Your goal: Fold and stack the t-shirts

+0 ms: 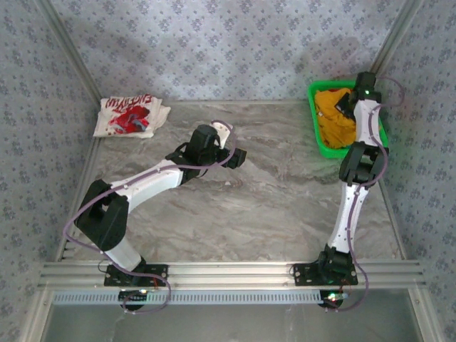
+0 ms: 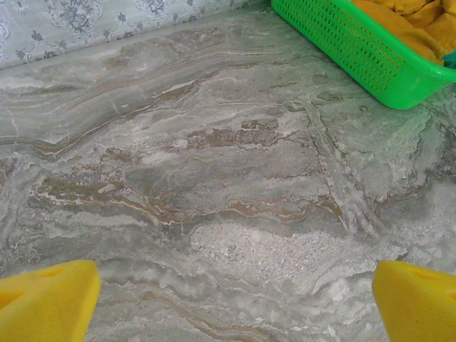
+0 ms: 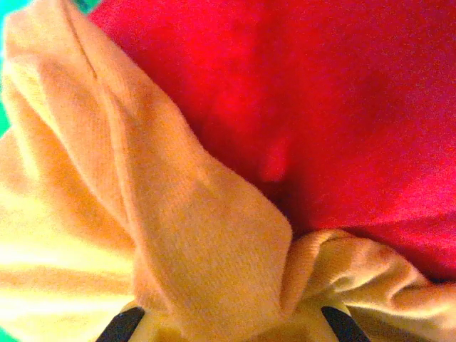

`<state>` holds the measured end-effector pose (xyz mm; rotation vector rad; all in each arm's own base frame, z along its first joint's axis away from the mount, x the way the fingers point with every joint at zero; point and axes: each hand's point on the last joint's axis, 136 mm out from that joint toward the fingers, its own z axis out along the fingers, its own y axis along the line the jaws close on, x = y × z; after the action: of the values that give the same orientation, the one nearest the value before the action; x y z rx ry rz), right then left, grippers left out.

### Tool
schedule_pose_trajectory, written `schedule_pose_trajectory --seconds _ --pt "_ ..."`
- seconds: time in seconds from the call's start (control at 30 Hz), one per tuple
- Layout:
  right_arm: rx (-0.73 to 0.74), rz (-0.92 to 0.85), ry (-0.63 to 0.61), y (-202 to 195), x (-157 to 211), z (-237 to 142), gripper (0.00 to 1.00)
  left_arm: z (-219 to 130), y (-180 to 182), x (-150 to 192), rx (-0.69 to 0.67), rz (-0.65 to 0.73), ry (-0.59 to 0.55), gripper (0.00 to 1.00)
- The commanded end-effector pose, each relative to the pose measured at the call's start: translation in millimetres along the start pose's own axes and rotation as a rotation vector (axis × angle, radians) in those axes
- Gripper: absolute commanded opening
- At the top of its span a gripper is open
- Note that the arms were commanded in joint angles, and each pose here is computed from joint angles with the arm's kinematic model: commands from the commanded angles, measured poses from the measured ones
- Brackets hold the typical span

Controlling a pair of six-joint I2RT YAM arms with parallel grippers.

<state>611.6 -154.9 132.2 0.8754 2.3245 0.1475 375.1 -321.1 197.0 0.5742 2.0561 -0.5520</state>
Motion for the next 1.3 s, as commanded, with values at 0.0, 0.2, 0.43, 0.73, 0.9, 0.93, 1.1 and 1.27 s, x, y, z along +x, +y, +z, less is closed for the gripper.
schedule_pose_trajectory --seconds 0.0,0.2,0.43,0.73,0.9,0.93,1.1,1.27 --pt "-0.125 -0.056 -0.138 53.2 -37.3 -91.3 0.00 2.4 -1.8 -1.4 0.012 -0.010 -0.001 0.98" --pt "-0.220 -0.162 -0.358 101.0 -66.5 -213.4 0.00 -2.7 5.8 -8.9 -0.032 -0.032 -0.038 0.98" --pt "-0.382 -0.319 -0.554 161.4 -60.4 -347.5 0.00 -31.4 10.4 -35.7 -0.071 -0.041 -0.139 0.98" --pt "-0.683 -0.551 -0.690 245.0 12.5 -481.1 0.00 -106.3 29.7 -73.6 -0.184 -0.027 -0.341 0.98" --pt "-0.836 -0.665 -0.774 280.9 52.2 -539.6 0.00 -132.4 52.8 -68.8 -0.242 -0.059 -0.374 0.98" --pt "-0.868 -0.674 -0.774 285.5 59.0 -547.7 0.00 -136.7 56.3 -66.2 -0.251 -0.064 -0.376 0.98" --pt "-0.899 -0.679 -0.756 298.4 82.6 -556.7 0.00 -157.0 71.1 -57.1 -0.293 -0.087 -0.400 0.98" --pt "-0.904 -0.662 -0.663 319.8 98.1 -517.2 0.00 -164.1 89.4 -45.1 -0.344 -0.107 -0.373 0.98"
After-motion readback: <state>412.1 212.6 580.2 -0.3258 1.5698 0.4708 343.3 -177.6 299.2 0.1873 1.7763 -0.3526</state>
